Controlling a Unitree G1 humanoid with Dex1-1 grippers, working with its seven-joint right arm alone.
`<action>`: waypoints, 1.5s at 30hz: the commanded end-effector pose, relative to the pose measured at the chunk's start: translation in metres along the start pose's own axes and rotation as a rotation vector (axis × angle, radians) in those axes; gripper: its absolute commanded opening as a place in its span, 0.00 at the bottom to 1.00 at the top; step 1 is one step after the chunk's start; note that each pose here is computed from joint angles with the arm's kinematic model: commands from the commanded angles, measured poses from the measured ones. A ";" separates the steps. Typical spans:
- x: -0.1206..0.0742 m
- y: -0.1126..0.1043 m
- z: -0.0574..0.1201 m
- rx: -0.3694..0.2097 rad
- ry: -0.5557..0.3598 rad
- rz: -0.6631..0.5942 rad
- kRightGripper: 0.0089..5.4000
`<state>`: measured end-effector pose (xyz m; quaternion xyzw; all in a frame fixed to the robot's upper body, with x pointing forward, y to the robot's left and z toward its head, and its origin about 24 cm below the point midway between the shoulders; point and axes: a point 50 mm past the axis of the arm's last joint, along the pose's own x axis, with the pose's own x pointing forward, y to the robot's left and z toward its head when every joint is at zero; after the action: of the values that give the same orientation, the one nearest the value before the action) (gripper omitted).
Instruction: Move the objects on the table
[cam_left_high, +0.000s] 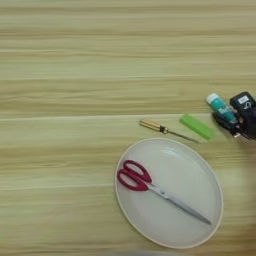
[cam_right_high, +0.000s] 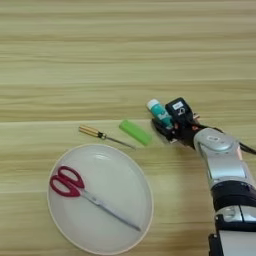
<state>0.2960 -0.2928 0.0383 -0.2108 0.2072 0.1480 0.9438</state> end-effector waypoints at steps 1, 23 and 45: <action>-0.006 -0.021 0.043 -0.053 -0.167 -0.081 0.69; -0.047 0.008 0.064 0.035 -0.527 -0.005 1.00; -0.069 0.066 0.056 0.179 -0.733 0.171 1.00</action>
<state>0.2262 -0.2223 0.0709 -0.0193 -0.0632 0.2693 0.9608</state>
